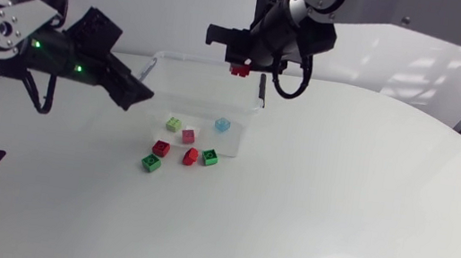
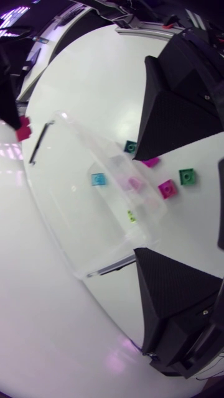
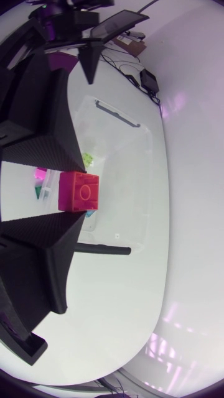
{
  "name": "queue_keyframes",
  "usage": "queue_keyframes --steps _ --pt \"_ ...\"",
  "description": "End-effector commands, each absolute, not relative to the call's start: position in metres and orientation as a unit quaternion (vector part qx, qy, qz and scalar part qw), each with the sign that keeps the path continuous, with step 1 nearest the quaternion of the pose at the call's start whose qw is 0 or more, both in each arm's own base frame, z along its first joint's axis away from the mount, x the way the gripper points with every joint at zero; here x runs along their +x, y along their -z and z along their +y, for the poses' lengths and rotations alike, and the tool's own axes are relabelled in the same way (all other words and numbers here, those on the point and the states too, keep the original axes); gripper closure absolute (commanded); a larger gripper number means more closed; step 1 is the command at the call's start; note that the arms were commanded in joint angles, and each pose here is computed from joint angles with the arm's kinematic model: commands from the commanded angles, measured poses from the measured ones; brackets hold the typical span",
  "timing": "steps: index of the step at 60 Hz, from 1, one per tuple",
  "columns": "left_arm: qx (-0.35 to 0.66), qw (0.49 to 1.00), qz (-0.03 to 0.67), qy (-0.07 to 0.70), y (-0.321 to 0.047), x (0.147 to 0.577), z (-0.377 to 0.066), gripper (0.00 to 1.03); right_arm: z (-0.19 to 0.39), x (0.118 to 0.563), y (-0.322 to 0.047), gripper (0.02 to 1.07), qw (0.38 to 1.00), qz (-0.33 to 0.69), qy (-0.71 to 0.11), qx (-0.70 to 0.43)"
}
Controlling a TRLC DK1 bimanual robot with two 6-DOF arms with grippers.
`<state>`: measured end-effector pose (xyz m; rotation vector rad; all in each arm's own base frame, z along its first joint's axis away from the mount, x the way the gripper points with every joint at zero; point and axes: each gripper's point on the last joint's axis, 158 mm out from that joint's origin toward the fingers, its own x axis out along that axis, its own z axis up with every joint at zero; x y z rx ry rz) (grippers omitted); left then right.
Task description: Place the duplo bricks in the container
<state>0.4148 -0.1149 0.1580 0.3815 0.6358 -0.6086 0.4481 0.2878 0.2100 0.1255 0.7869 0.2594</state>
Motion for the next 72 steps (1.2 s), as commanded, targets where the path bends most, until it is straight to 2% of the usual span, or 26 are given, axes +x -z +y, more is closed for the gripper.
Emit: queue_keyframes --steps 1,15,24,29,32,39,42,49,59,66,72 --pt "0.197 0.871 0.328 0.308 -0.130 0.395 -0.110 0.06 0.290 0.464 -0.191 0.80 0.912 0.388 -0.121 0.049" --pt "0.198 0.852 0.363 0.322 -0.078 0.379 -0.105 0.06 0.292 0.490 -0.173 0.71 0.912 0.393 -0.109 0.047" --pt "0.196 0.836 0.387 0.337 -0.046 0.373 -0.114 0.06 0.289 0.505 -0.156 0.58 0.909 0.402 -0.099 0.043" --pt "0.199 0.830 0.391 0.345 -0.030 0.372 -0.119 0.06 0.285 0.511 -0.149 0.55 0.909 0.405 -0.095 0.039" --pt "0.200 0.827 0.395 0.347 -0.021 0.372 -0.119 0.06 0.284 0.514 -0.146 0.49 0.908 0.406 -0.094 0.036" --pt "0.209 0.812 0.411 0.359 -0.001 0.368 -0.119 0.06 0.280 0.514 -0.145 0.23 0.905 0.415 -0.089 0.034" --pt "0.212 0.806 0.416 0.363 0.006 0.366 -0.119 0.06 0.278 0.509 -0.146 0.16 0.902 0.421 -0.088 0.032" --pt "0.214 0.806 0.416 0.364 0.017 0.369 -0.120 0.06 0.279 0.491 -0.153 0.11 0.900 0.424 -0.095 0.029" --pt "0.218 0.802 0.421 0.364 0.028 0.370 -0.122 0.08 0.284 0.451 -0.156 0.11 0.896 0.428 -0.117 0.018" --pt "0.223 0.798 0.424 0.365 0.034 0.368 -0.124 0.13 0.291 0.419 -0.159 0.10 0.895 0.422 -0.140 0.009" --pt "0.228 0.793 0.429 0.368 0.040 0.365 -0.125 0.22 0.294 0.399 -0.154 0.10 0.893 0.424 -0.151 -0.001"
